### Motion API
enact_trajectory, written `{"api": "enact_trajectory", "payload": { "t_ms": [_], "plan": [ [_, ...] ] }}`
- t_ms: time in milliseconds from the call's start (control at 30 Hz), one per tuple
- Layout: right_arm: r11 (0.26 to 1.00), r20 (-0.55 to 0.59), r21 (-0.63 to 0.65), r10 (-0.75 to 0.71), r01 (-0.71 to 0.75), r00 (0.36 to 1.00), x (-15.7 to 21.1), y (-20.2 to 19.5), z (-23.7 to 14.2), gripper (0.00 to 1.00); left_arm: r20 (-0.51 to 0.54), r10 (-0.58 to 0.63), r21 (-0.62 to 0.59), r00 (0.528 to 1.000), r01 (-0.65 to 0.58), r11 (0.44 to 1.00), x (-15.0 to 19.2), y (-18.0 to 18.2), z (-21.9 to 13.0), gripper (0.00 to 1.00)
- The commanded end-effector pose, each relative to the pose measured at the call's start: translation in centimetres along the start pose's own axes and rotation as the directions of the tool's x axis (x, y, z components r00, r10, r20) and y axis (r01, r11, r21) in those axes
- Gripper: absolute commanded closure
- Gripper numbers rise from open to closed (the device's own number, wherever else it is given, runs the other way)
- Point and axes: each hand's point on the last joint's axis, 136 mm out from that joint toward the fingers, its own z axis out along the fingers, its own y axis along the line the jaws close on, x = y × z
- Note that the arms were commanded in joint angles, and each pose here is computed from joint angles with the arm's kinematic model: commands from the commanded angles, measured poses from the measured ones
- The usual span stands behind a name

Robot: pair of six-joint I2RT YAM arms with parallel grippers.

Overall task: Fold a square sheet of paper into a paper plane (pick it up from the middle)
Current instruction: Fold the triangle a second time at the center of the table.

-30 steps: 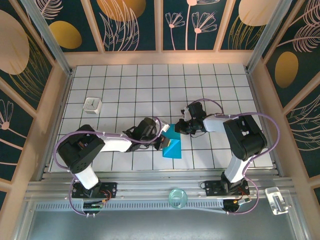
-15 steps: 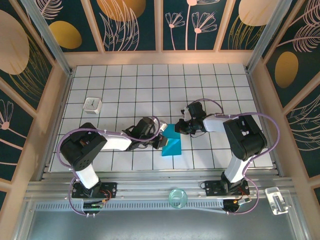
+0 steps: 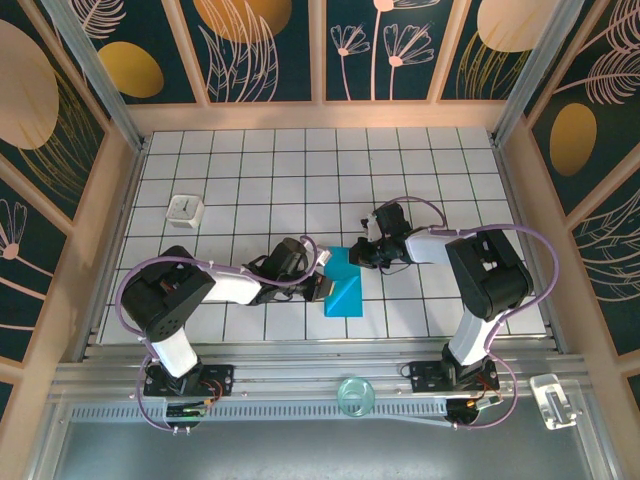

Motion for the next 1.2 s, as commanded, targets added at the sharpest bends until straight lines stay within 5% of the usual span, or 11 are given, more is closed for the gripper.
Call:
{"api": "enact_trajectory", "payload": {
  "t_ms": [0, 1167],
  "plan": [
    [0.995, -0.062, 0.103, 0.02, -0.013, 0.998, 1.94, -2.43, 1.03, 0.91, 0.015, 0.005, -0.024, 1.0, -0.004, 1.0, -0.61, 0.58, 0.32, 0.99],
    [0.994, -0.068, 0.106, 0.018, -0.011, 0.998, 2.08, -2.45, 1.19, 0.92, -0.01, 0.006, -0.048, 1.0, -0.007, 0.999, 0.13, 1.16, 0.27, 0.99]
  ]
}}
